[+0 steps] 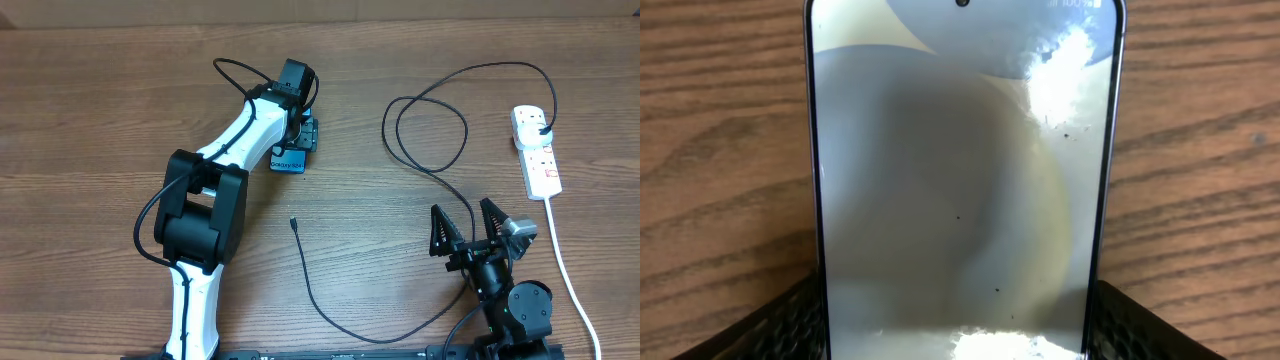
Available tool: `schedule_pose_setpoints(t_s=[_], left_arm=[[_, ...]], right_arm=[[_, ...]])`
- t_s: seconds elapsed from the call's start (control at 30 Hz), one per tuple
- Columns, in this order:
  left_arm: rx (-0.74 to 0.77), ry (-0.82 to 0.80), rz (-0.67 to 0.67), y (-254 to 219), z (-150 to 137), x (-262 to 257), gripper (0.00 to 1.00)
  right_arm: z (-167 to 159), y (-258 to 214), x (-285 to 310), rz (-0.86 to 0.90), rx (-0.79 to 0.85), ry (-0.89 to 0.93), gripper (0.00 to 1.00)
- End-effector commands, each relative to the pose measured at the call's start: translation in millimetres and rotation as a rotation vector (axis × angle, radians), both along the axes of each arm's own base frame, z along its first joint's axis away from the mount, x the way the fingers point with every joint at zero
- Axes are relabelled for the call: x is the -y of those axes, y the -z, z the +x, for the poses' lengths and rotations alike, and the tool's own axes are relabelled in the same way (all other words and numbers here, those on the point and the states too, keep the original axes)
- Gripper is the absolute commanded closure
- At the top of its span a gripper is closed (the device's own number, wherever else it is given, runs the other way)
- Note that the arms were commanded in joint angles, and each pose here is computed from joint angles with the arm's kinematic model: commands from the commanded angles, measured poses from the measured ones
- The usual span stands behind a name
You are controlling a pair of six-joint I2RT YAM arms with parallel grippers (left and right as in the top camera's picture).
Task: Plug charger to phone and switch on socket
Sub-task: 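Drag the phone toward the table center with the left gripper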
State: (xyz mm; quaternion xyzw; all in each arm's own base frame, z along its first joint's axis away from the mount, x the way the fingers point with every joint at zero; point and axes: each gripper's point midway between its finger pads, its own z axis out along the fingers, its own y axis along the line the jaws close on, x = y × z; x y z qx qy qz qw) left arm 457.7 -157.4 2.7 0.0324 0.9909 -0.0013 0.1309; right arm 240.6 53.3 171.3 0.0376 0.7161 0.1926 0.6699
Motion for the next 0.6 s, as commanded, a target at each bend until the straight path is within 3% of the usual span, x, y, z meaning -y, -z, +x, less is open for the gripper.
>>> schedule_pose_setpoints(t_s=[0.0,0.37,0.57], left_arm=[[-0.114,0.018,0.018,29,-20,-3,0.51],[-0.118,0.020,0.018,-54,-6,7,0.93],[-0.175,0.020,-0.074,-93,-18,21,0.96]], right_arm=[[0,2,1,-0.003,0.005,0.004,0.00],[0,2,1,-0.003,0.004,0.004,0.00],[0,2,1,-0.003,0.005,0.004,0.00]])
